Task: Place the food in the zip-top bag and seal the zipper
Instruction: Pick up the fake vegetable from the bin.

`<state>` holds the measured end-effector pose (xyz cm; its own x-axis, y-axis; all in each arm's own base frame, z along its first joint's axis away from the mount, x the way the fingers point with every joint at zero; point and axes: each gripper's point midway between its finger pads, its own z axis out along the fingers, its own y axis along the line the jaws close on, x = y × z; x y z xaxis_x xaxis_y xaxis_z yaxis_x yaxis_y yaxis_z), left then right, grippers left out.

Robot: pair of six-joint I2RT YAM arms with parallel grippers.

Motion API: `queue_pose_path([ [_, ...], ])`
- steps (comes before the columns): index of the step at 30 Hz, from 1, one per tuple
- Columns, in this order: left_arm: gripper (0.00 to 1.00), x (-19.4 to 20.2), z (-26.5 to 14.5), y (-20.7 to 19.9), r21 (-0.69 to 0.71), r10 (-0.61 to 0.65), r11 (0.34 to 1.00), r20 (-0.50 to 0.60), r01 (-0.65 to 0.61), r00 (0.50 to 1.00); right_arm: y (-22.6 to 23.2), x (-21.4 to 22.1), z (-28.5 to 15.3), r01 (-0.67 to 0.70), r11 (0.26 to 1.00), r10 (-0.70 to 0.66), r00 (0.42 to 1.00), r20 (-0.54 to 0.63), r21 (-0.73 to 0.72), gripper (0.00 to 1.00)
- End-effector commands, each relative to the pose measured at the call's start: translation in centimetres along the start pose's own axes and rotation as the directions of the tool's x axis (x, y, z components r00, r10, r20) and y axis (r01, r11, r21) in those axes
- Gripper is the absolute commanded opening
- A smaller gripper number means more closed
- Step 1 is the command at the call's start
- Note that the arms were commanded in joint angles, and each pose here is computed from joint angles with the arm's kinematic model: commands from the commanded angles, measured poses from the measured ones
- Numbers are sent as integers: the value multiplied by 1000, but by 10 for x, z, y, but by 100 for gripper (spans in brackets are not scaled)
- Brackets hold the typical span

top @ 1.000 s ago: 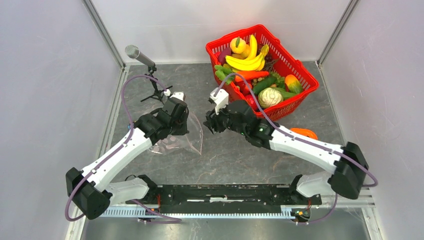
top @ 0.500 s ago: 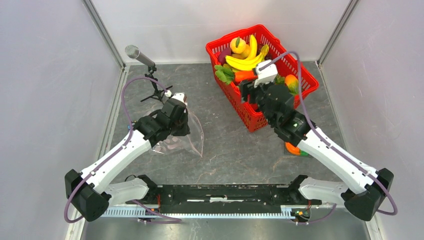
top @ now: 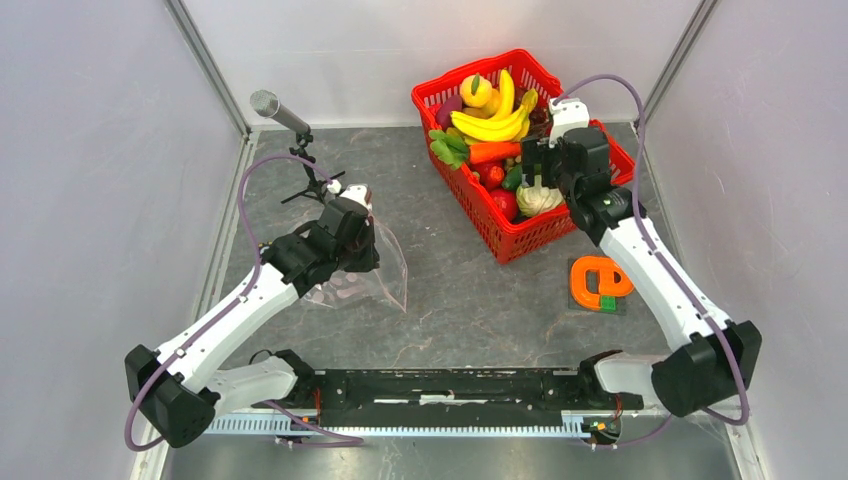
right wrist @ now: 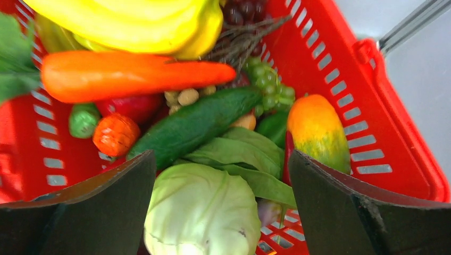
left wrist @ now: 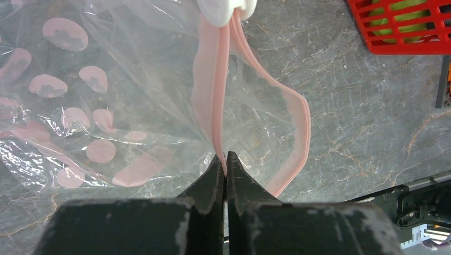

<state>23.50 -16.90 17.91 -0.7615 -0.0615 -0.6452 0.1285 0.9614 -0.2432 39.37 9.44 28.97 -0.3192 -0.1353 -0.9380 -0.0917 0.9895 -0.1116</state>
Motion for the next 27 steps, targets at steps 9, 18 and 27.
queue_pose_path([
  [9,2,-12,-5,-8,48,24,998,49,-26,999,3,40,24,65,994,-80,982,-172,-93,98],
  [18,2,-14,-5,-10,54,30,998,46,-33,998,16,53,7,82,976,-121,974,-191,-200,98],
  [27,2,-14,-5,-12,60,30,998,42,-32,999,14,53,-7,105,969,-156,962,-225,-223,98],
])
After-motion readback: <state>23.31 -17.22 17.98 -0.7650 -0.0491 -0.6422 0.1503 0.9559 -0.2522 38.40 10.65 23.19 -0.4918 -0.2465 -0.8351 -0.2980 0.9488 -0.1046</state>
